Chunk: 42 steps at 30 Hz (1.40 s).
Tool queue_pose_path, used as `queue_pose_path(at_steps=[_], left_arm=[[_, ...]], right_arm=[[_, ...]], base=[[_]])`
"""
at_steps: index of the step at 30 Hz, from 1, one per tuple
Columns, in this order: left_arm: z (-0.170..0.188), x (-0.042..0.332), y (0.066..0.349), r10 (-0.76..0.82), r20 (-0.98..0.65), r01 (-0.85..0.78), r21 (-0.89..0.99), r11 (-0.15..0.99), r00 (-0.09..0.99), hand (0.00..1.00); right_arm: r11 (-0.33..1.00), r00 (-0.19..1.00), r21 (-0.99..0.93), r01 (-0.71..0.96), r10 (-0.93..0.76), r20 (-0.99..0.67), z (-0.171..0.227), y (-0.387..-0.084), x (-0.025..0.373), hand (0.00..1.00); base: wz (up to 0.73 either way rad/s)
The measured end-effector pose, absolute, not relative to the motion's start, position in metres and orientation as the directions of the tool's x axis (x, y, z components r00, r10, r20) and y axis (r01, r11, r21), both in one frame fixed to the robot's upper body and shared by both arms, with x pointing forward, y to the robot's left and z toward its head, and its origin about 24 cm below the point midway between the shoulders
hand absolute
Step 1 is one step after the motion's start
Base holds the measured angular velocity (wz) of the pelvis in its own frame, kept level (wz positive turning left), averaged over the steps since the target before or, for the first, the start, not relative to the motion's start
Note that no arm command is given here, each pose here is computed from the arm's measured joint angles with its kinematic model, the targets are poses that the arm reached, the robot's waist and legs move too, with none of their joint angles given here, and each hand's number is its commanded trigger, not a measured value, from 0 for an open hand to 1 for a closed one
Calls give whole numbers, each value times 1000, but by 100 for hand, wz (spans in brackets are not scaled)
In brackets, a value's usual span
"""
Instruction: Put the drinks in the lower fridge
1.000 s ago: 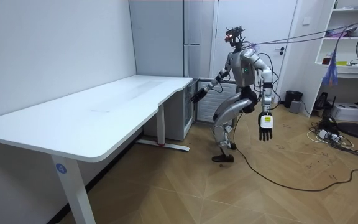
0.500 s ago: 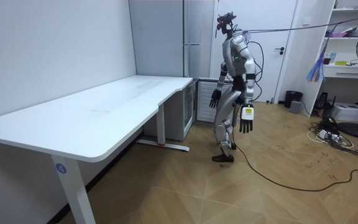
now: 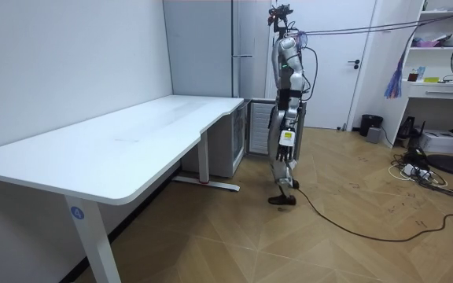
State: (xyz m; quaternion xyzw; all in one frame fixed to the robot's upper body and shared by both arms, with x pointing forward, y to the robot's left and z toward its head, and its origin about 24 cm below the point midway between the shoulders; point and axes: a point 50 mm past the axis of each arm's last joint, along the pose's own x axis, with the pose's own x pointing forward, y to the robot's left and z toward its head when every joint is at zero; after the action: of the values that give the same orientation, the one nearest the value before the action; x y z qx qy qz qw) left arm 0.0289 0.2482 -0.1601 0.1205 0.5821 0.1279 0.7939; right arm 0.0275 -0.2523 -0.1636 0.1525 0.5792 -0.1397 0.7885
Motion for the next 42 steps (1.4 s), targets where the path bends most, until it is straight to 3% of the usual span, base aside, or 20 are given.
queue_pose_path(at_steps=[10, 12, 19, 32, 42], left_arm=[[-160, 34, 246, 358, -882, -75, 352, 933, 306, 0], [-160, 21, 253, 387, -887, -113, 370, 922, 252, 0], [-162, 37, 245, 357, -891, -116, 337, 934, 280, 0], [-164, 38, 240, 352, -902, -144, 325, 935, 251, 0], [-165, 31, 241, 355, -906, -134, 332, 934, 230, 0]], right_arm=[[883, 263, 79, 463, -51, -963, -168, -239, 19, 0], [899, 316, 102, 427, -43, -948, -168, -230, 38, 0], [889, 246, 59, 454, -61, -967, -171, -230, 22, 0], [915, 223, 42, 402, -54, -973, -172, -226, 32, 0], [907, 290, 2, 421, -132, -948, -165, -236, 57, 0]], base=[[-37], [-90], [27], [-3], [-5]])
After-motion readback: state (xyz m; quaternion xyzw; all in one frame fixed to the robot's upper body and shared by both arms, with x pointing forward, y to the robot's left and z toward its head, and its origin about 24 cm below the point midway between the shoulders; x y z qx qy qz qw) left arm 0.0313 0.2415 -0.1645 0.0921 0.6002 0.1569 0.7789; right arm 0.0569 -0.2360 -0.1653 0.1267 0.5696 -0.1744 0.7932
